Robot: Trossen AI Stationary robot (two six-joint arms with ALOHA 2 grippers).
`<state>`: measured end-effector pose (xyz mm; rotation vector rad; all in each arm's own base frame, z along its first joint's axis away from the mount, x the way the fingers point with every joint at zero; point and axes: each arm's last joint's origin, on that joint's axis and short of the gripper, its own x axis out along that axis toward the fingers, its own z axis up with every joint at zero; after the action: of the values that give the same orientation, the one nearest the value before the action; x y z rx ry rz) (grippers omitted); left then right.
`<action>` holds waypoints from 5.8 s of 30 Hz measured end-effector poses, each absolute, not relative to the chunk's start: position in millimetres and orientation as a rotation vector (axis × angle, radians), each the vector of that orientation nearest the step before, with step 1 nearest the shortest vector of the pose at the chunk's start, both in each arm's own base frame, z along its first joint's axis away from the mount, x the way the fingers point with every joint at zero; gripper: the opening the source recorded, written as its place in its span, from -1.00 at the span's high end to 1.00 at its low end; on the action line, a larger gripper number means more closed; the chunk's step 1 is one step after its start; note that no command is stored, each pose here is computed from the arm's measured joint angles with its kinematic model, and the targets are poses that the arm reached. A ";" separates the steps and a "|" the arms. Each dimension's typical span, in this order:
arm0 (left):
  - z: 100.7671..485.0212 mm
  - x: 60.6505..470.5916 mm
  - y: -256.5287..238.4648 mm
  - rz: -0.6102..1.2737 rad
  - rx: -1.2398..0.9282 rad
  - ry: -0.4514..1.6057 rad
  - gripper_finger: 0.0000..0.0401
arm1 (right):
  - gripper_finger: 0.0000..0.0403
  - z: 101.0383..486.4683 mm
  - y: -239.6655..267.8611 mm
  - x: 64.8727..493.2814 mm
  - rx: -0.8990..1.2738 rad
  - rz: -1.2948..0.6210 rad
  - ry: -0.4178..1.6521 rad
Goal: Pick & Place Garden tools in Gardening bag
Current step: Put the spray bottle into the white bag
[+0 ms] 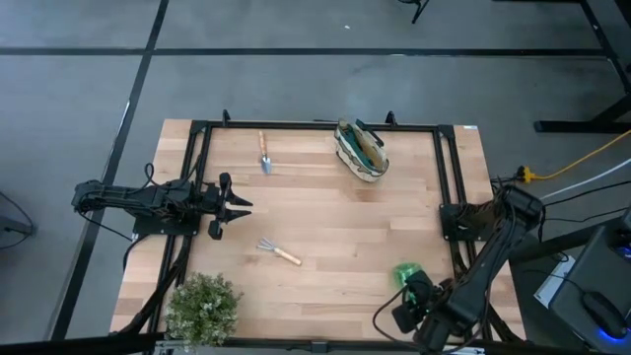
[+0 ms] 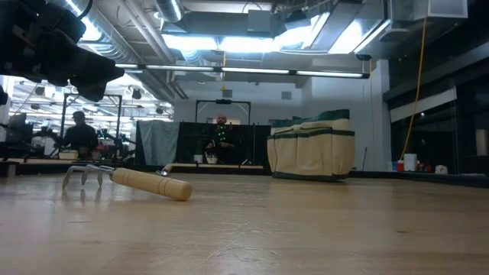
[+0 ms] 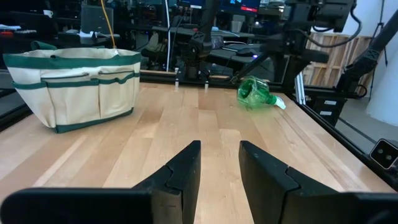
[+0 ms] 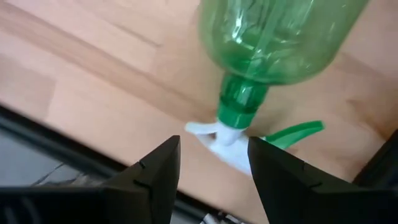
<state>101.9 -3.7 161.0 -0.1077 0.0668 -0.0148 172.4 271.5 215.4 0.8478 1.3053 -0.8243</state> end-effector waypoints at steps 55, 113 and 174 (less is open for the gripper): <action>161.1 101.9 -3.7 -0.015 -0.108 0.067 0.47 | 0.24 145.6 169.7 280.6 0.870 -0.518 1.208; 161.0 101.9 -3.7 -0.015 -0.108 0.067 0.47 | 0.22 316.3 -24.0 304.5 0.661 -0.275 0.227; 161.1 101.9 -3.7 -0.015 -0.108 0.067 0.47 | 0.21 282.0 -94.6 259.7 0.459 -0.879 0.582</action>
<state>101.9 -3.7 161.1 -0.1077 0.0668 -0.0149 259.7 -94.6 282.0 0.4592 0.5820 -0.8795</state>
